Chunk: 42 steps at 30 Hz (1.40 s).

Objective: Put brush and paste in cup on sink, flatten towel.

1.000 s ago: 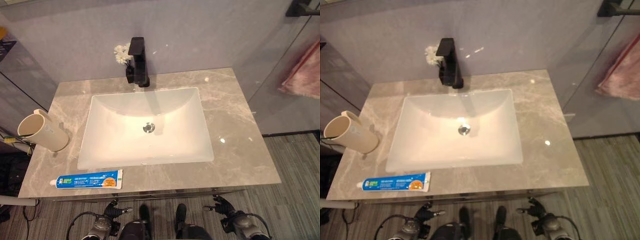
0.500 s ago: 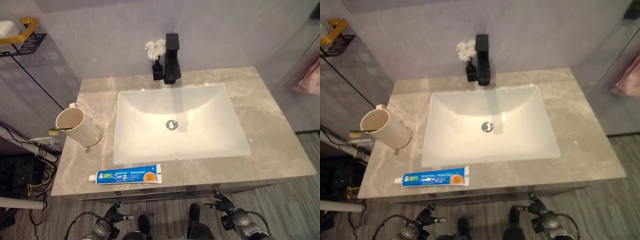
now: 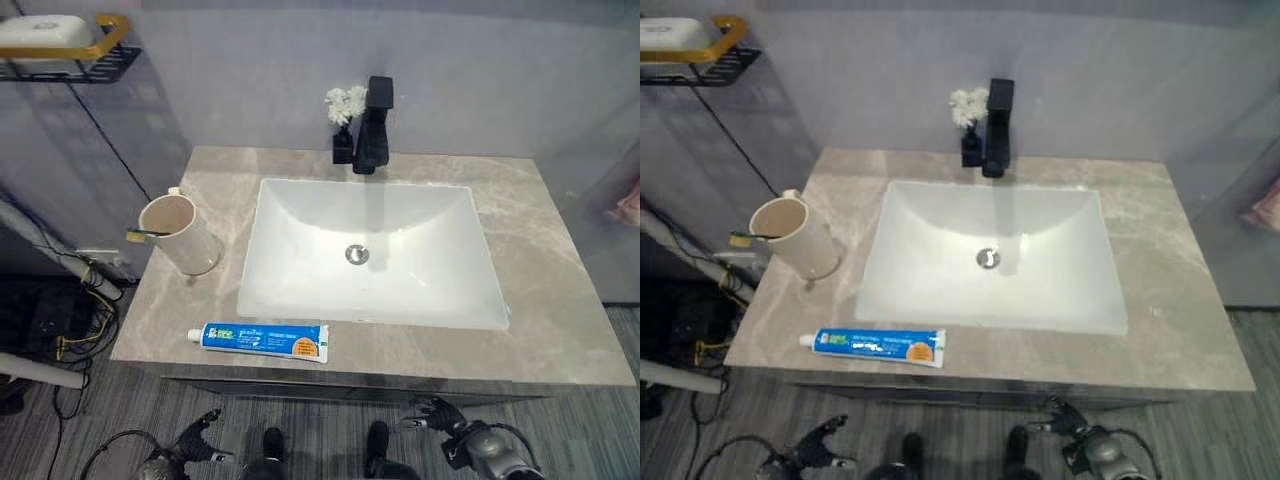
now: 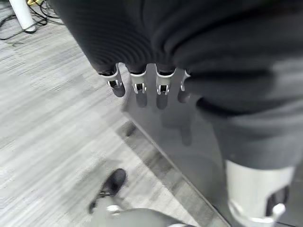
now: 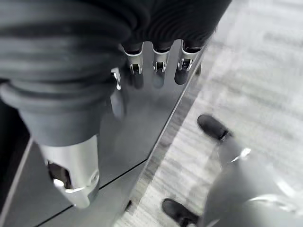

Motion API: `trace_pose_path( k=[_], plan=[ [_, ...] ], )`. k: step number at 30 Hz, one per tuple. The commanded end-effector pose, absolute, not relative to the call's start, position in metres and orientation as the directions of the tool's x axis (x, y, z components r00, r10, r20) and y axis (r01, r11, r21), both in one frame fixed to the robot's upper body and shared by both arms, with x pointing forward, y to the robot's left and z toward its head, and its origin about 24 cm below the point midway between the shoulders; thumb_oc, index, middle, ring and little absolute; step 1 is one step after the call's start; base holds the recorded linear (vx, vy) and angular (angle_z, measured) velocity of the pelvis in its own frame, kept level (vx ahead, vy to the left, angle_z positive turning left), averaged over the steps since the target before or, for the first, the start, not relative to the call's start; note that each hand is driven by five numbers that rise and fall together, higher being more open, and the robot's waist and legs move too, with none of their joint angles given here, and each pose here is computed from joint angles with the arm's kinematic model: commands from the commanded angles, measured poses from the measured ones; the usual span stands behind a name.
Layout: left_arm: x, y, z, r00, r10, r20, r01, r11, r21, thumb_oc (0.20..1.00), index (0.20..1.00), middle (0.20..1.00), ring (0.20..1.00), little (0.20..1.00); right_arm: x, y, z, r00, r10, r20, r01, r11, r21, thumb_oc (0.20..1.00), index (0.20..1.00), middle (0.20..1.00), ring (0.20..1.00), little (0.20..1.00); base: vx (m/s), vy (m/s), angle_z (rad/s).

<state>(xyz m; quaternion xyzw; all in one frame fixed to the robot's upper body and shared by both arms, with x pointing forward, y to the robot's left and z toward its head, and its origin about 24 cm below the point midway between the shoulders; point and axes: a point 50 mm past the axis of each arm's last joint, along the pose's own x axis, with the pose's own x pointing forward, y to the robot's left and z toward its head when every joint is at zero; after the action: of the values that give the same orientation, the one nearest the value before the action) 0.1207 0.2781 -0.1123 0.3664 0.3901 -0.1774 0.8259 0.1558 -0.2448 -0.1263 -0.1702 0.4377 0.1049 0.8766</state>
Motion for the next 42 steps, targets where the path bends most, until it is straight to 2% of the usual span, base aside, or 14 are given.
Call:
trace_pose_path(
  k=[1, 5, 12, 14, 18, 20, 21, 24, 28, 33, 42],
  plan=[
    [0.135, 0.293, -0.092, 0.674, -0.050, -0.737, 0.631, 0.559, 0.538, 1.000, 1.000, 1.000, 1.000, 1.000, 0.182, -0.243, -0.110, 0.678, 0.091, -0.729, -0.384, 0.890, -0.246, 1.000, 1.000, 1.000, 1.000, 1.000, -0.04, -0.195, 0.19],
    [0.137, 0.306, -0.074, 0.706, -0.062, -0.706, 0.642, 0.479, 0.599, 1.000, 1.000, 1.000, 1.000, 1.000, 0.197, -0.245, -0.100, 0.690, 0.116, -0.715, -0.451, 0.841, -0.299, 1.000, 1.000, 1.000, 1.000, 1.000, -0.06, -0.093, 0.02],
    [0.146, 0.306, -0.039, 0.802, -0.123, -0.584, 0.566, 0.470, 0.678, 1.000, 1.000, 1.000, 1.000, 1.000, 0.169, -0.271, -0.116, 0.626, -0.067, -0.777, -0.304, 0.897, -0.322, 1.000, 1.000, 1.000, 1.000, 1.000, 0.01, 0.063, 0.08],
    [0.145, 0.307, -0.034, 0.806, -0.135, -0.576, 0.568, 0.448, 0.691, 1.000, 1.000, 1.000, 1.000, 1.000, 0.167, -0.272, -0.118, 0.615, -0.080, -0.785, -0.288, 0.903, -0.318, 1.000, 1.000, 1.000, 1.000, 1.000, 0.03, 0.057, 0.00],
    [0.139, 0.312, -0.012, 0.800, -0.193, -0.568, 0.599, 0.320, 0.735, 1.000, 1.000, 1.000, 1.000, 1.000, 0.165, -0.268, -0.124, 0.571, -0.104, -0.814, -0.343, 0.871, -0.352, 1.000, 1.000, 1.000, 1.000, 1.000, 0.01, 0.030, 0.04],
    [0.140, 0.310, 0.014, 0.797, -0.262, -0.544, 0.597, 0.202, 0.776, 1.000, 1.000, 1.000, 1.000, 1.000, 0.158, -0.270, -0.128, 0.539, -0.137, -0.831, -0.353, 0.860, -0.370, 1.000, 1.000, 1.000, 1.000, 1.000, 0.01, -0.009, 0.09],
    [0.140, 0.311, 0.016, 0.797, -0.259, -0.545, 0.597, 0.200, 0.777, 1.000, 1.000, 1.000, 1.000, 1.000, 0.158, -0.269, -0.129, 0.539, -0.134, -0.832, -0.354, 0.860, -0.368, 1.000, 1.000, 1.000, 1.000, 1.000, 0.00, -0.008, 0.09],
    [0.151, 0.308, 0.048, 0.832, -0.307, -0.462, 0.517, 0.127, 0.847, 1.000, 1.000, 1.000, 1.000, 1.000, 0.163, -0.266, -0.128, 0.547, -0.134, -0.826, -0.393, 0.830, -0.395, 1.000, 1.000, 1.000, 1.000, 1.000, -0.02, -0.022, 0.24],
    [0.161, 0.295, 0.083, 0.869, -0.370, -0.327, 0.398, 0.131, 0.908, 1.000, 1.000, 1.000, 1.000, 1.000, 0.157, -0.268, -0.130, 0.524, -0.148, -0.839, -0.424, 0.809, -0.407, 1.000, 1.000, 1.000, 1.000, 1.000, -0.06, -0.047, 0.02],
    [0.162, 0.285, 0.102, 0.881, -0.407, -0.240, 0.332, 0.172, 0.927, 1.000, 1.000, 1.000, 1.000, 1.000, 0.149, -0.273, -0.132, 0.493, -0.176, -0.852, -0.437, 0.797, -0.417, 1.000, 1.000, 1.000, 1.000, 1.000, -0.04, -0.044, 0.23],
    [0.178, 0.276, 0.136, 0.906, -0.422, -0.020, 0.129, 0.230, 0.965, 1.000, 1.000, 1.000, 1.000, 1.000, 0.141, -0.269, -0.136, 0.470, -0.170, -0.866, -0.391, 0.840, -0.377, 1.000, 1.000, 1.000, 1.000, 1.000, 0.00, -0.004, 0.03]
  ],
)
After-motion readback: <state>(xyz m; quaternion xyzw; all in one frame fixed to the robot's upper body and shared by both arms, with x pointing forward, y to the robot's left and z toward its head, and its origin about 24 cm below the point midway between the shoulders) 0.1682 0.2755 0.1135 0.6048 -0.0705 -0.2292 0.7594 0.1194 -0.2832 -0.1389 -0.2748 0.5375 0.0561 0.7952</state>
